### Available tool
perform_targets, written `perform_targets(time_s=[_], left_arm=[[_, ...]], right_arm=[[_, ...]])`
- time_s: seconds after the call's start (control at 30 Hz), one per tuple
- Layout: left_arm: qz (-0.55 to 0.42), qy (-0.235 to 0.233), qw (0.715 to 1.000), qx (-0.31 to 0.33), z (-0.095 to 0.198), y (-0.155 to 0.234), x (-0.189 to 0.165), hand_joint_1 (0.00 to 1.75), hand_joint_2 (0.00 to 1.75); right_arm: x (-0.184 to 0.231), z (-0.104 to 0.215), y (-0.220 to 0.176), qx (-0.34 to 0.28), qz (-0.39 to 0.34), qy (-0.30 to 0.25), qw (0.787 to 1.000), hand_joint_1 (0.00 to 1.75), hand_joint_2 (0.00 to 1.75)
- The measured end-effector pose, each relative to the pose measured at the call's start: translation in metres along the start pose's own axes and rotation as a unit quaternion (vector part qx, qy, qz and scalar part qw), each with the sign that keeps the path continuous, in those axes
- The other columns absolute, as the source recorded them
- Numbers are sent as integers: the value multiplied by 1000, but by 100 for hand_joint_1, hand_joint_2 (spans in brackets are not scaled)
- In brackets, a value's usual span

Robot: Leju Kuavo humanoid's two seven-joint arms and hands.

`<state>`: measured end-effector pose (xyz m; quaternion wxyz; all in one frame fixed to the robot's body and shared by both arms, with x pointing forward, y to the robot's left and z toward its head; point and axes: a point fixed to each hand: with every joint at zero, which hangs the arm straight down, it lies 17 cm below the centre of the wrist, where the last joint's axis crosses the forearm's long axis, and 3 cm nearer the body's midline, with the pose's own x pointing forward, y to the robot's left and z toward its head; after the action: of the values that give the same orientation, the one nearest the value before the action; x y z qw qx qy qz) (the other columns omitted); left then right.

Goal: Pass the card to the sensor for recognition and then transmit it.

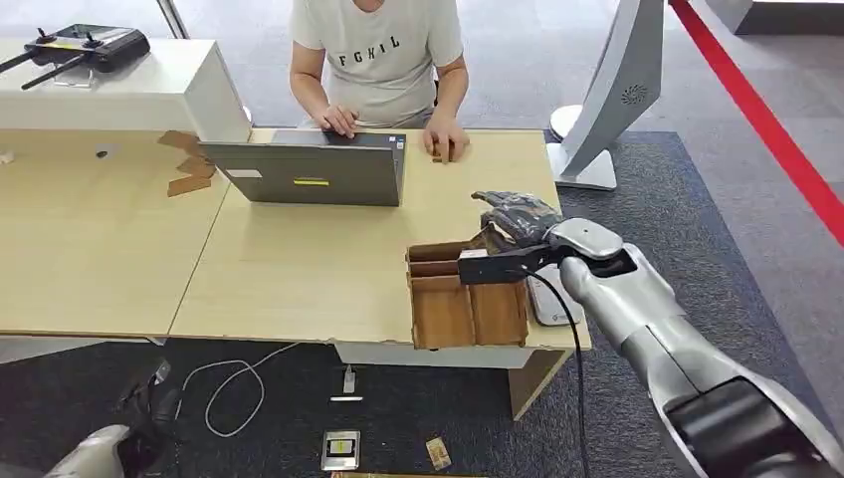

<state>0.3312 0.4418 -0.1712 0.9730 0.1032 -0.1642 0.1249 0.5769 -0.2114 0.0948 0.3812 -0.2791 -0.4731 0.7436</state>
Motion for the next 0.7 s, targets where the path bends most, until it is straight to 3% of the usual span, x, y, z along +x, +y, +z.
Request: perform_targets(time_s=[0.7], left_arm=[[8, -3, 1000, 10, -1, 5, 0, 0, 0]], right_arm=[[21, -4, 23, 4, -17, -16, 1000, 175, 175]])
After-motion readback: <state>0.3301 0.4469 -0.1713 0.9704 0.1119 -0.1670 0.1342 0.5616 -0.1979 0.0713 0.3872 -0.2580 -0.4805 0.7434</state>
